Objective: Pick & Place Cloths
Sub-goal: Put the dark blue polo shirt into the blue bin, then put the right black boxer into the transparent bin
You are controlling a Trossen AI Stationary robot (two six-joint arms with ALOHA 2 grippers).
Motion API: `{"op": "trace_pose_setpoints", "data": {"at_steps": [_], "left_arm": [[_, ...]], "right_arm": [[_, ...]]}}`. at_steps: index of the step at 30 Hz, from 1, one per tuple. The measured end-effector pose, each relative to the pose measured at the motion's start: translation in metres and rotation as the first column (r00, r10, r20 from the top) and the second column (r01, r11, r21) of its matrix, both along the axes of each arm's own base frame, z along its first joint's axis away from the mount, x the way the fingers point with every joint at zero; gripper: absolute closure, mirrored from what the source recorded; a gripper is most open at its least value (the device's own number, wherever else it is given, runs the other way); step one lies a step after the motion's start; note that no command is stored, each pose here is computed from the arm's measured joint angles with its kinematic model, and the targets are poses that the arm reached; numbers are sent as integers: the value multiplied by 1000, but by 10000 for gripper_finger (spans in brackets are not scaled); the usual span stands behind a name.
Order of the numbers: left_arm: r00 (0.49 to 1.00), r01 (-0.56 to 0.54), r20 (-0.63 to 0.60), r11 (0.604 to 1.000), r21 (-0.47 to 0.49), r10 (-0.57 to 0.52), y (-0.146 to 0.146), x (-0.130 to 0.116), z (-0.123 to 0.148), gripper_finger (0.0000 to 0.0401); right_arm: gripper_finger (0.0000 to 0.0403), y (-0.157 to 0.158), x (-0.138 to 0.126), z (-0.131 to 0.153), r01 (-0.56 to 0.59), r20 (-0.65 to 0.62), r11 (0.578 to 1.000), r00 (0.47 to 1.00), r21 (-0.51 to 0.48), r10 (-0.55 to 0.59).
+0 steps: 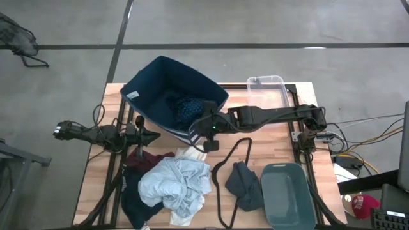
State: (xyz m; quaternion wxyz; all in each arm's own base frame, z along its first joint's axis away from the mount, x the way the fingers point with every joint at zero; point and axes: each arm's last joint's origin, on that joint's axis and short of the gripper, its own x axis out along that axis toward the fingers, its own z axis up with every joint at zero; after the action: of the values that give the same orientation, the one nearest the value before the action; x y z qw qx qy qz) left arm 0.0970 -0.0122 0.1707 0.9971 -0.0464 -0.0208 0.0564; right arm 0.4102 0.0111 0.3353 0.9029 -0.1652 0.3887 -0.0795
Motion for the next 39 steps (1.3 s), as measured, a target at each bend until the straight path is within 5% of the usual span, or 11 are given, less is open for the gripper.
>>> {"op": "trace_pose_setpoints", "data": {"at_steps": [15,20,32,39], "left_arm": [[1000,-1,0,1000,0,1,0,0,0,378],[1000,-1,0,1000,0,1,0,0,0,378],[1000,-1,0,1000,0,1,0,0,0,378],[1000,-1,0,1000,0,1,0,0,0,378]], "right_arm": [[376,-20,-8,-2,-117,-196,951,979,-288,61],[370,-30,-10,-5,-54,-230,928,973,-368,-34],[273,-29,-10,5,215,-52,942,970,-258,-235],[210,-16,-17,40,323,82,936,946,-141,-315]]}}
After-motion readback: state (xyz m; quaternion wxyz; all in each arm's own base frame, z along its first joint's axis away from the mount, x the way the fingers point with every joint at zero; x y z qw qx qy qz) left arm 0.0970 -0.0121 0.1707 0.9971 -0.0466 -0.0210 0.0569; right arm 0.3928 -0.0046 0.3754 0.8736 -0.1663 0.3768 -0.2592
